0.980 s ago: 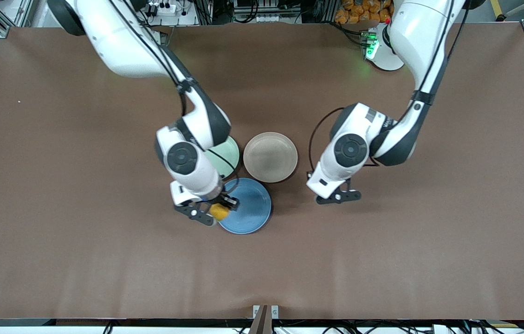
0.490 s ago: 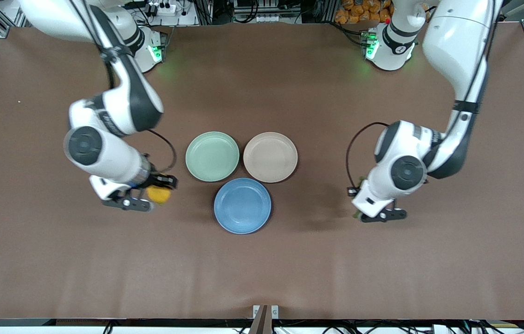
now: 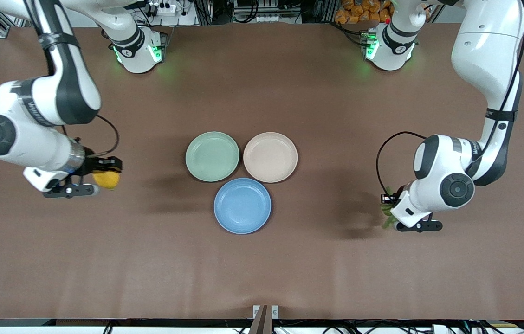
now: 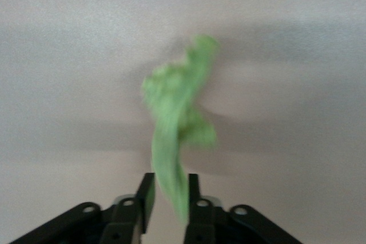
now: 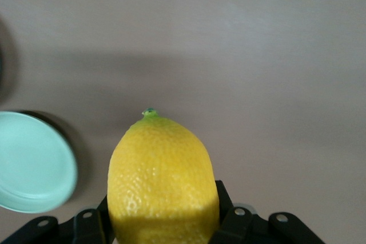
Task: Pick lemon and lettuce from blue and beige plates
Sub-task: 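Release the lettuce on the table while the right gripper carries the lemon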
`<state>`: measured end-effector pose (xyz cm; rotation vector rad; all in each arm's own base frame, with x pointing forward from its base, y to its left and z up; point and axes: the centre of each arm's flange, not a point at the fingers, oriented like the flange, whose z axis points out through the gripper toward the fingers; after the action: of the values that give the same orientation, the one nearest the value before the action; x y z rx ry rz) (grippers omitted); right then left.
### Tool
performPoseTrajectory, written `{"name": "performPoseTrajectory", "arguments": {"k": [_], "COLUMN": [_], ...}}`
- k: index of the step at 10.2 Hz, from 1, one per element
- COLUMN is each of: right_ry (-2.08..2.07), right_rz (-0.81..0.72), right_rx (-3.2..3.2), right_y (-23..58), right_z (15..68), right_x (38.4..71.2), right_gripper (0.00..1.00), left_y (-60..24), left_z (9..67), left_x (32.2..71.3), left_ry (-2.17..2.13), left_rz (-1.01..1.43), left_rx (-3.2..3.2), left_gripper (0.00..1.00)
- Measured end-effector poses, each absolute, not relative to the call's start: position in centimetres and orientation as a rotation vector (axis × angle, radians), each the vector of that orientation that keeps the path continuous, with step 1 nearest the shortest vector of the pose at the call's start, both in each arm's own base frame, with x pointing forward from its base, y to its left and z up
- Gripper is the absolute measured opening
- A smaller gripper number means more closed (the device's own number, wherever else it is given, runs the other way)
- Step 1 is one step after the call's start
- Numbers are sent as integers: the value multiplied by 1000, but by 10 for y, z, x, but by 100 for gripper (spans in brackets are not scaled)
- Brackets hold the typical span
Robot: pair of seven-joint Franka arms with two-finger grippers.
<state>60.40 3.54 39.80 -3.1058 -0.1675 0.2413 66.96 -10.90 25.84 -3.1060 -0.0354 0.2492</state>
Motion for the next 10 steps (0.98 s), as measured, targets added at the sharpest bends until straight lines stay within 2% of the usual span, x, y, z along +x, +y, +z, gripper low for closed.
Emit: {"name": "performPoseTrajectory", "arguments": {"k": [2,3,4,5,10], "right_ry": [-242,-258,-269,-274,-269], "right_rz": [256,252,234,203,58], "right_rx": [-3097,-3095,-3098,-3106,-3150], "right_y": [-13,-23,-26,-26,-33], "right_z": [383,374,362,346,238], "right_x": [599,597,596,596,572], "right_gripper": [65,65,65,65,65], "left_y": [-112,-113,-115,-115,-93], "left_z": [258,259,263,272,357], "left_x": [669,669,666,661,580], "left_ry": [-30,-29,-30,-35,-92], "left_rz": [250,250,247,240,173], "left_rx": [-3108,-3109,-3109,-3106,-3078], "left_gripper": [65,76,94,100,100]}}
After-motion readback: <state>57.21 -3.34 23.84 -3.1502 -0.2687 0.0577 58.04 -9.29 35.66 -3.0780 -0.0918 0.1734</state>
